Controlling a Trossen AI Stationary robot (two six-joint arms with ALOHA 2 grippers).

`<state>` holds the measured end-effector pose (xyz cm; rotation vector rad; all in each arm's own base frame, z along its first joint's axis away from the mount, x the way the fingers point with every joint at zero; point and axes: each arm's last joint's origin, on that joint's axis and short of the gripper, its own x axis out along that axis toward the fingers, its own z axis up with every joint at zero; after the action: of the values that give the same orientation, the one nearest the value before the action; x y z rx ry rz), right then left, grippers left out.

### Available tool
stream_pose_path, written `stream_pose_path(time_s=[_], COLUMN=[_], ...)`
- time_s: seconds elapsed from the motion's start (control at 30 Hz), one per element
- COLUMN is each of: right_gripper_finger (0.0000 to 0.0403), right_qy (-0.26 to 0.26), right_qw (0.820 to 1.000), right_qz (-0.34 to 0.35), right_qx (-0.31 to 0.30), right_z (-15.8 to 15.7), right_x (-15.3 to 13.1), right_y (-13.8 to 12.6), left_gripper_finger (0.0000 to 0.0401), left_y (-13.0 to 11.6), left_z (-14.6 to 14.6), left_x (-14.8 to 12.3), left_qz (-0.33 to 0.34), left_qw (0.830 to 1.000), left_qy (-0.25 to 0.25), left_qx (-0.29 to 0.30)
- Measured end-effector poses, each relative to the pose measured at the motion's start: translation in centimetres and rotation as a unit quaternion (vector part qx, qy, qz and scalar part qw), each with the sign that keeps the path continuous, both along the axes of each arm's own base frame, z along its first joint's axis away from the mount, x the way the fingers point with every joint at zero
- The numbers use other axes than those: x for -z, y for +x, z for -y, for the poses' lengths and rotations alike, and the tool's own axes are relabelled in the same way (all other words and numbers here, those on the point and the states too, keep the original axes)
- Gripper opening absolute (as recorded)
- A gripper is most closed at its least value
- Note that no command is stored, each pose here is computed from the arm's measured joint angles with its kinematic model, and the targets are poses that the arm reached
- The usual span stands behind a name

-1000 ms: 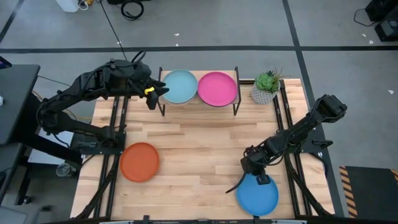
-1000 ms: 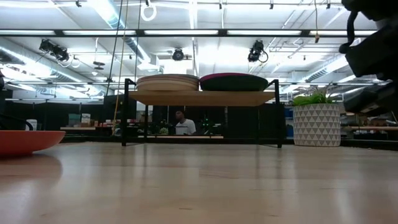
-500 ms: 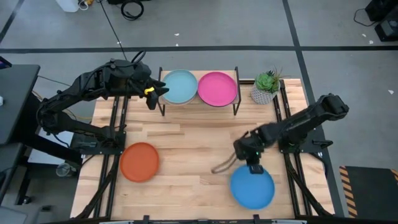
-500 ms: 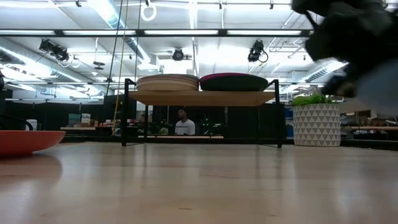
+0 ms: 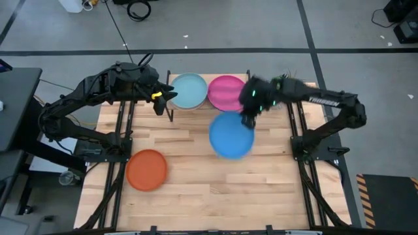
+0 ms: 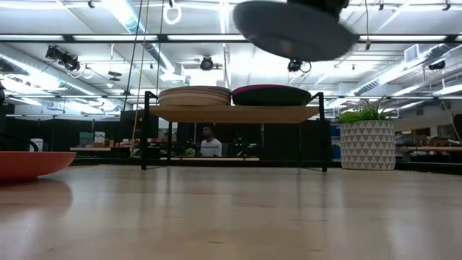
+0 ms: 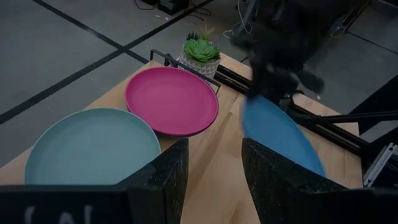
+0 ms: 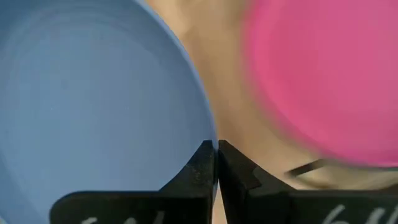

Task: Place and stack plates onto a shelf
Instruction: Stack the blue plate on top of the pink plate on the shelf

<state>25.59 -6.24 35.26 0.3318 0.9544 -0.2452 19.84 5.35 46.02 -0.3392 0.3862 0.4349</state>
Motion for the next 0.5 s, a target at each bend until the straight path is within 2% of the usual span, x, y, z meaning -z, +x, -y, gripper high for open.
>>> stream_pose_path(time_s=[0.2,0.37,0.5], right_gripper_finger=[0.0016,0.0016,0.0016], right_qy=[-0.019,-0.002,0.021], right_qw=[0.992,0.977,0.970], right_qz=[0.041,0.042,0.045], right_qx=[0.118,0.207,0.237], right_z=[5.7,9.7,12.6], right_x=[-2.4,-1.8,-0.5], right_y=[-2.1,-3.4,-3.3], left_gripper_finger=[0.0156,0.0156,0.0156], left_y=[0.0,0.0,0.0], left_z=[0.0,0.0,0.0], left_x=[0.0,0.0,0.0], left_qz=[0.000,0.001,0.001], left_qw=[1.000,1.000,1.000], left_qy=[-0.001,-0.002,-0.001], left_qx=[0.000,0.000,0.000])
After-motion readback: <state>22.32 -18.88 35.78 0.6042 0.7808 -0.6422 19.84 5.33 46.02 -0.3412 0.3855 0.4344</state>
